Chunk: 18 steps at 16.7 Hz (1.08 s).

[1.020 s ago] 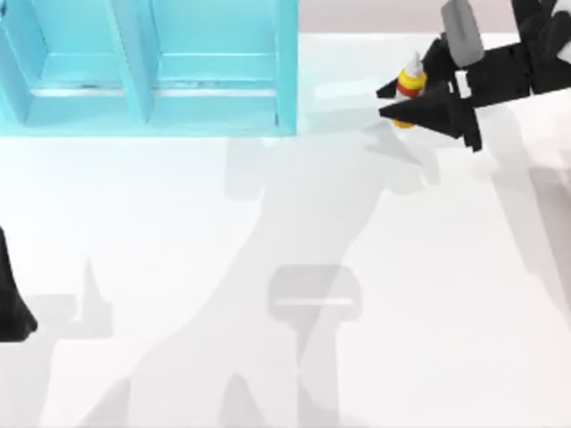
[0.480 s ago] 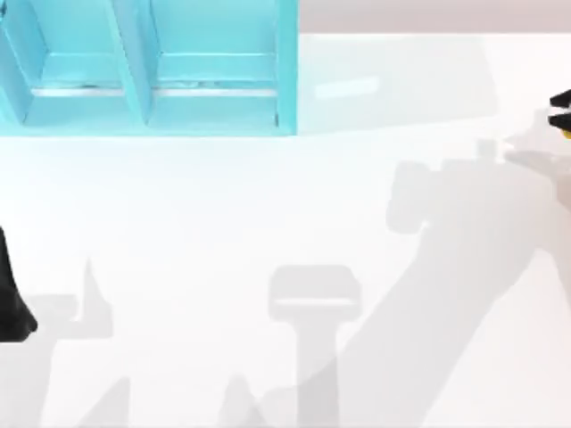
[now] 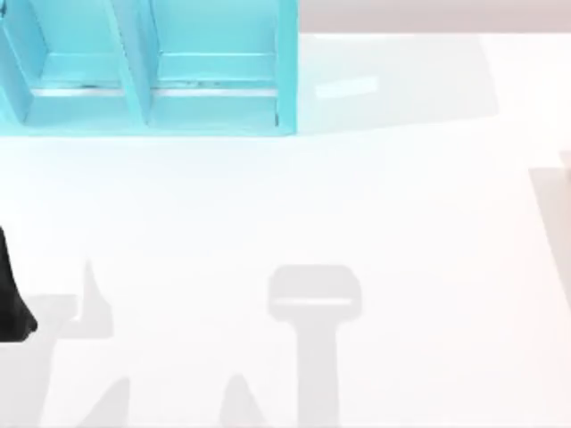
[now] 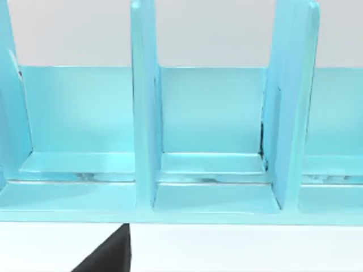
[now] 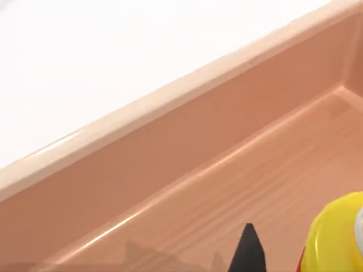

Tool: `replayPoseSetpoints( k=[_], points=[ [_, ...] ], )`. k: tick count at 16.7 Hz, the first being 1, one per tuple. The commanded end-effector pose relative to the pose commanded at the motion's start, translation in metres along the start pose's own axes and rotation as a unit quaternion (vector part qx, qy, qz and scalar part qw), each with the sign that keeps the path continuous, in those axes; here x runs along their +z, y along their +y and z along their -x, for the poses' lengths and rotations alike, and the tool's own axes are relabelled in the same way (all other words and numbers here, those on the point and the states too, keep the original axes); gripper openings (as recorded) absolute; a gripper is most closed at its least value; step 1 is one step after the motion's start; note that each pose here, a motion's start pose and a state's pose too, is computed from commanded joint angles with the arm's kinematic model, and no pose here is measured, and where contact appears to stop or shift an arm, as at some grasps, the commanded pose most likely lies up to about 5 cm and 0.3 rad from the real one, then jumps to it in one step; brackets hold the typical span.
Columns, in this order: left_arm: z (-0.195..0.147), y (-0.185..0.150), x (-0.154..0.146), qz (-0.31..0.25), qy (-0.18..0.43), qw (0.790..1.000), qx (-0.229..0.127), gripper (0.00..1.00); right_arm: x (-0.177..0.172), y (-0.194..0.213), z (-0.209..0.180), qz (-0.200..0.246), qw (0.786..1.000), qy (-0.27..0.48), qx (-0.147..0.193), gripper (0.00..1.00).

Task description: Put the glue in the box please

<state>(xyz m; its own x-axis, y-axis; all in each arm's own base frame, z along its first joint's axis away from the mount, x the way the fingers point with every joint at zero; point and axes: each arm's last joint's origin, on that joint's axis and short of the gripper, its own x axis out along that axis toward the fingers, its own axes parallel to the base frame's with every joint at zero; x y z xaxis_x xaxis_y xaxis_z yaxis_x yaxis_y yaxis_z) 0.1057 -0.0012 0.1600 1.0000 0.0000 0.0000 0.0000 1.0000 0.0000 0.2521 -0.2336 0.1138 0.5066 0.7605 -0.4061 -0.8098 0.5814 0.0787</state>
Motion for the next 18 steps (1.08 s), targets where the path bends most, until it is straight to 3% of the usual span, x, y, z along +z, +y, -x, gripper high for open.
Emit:
replayPoseSetpoints(
  k=[8,18],
  points=[
    [0.0,0.0,0.0,0.0,0.0,1.0,0.0,1.0,-0.003,0.031,0.069,0.007,0.993,-0.058,-0.099,0.0],
    [0.0,0.0,0.0,0.0,0.0,1.0,0.0,1.0,-0.007,0.026,0.049,0.002,0.994,-0.053,-0.096,0.0]
  ],
)
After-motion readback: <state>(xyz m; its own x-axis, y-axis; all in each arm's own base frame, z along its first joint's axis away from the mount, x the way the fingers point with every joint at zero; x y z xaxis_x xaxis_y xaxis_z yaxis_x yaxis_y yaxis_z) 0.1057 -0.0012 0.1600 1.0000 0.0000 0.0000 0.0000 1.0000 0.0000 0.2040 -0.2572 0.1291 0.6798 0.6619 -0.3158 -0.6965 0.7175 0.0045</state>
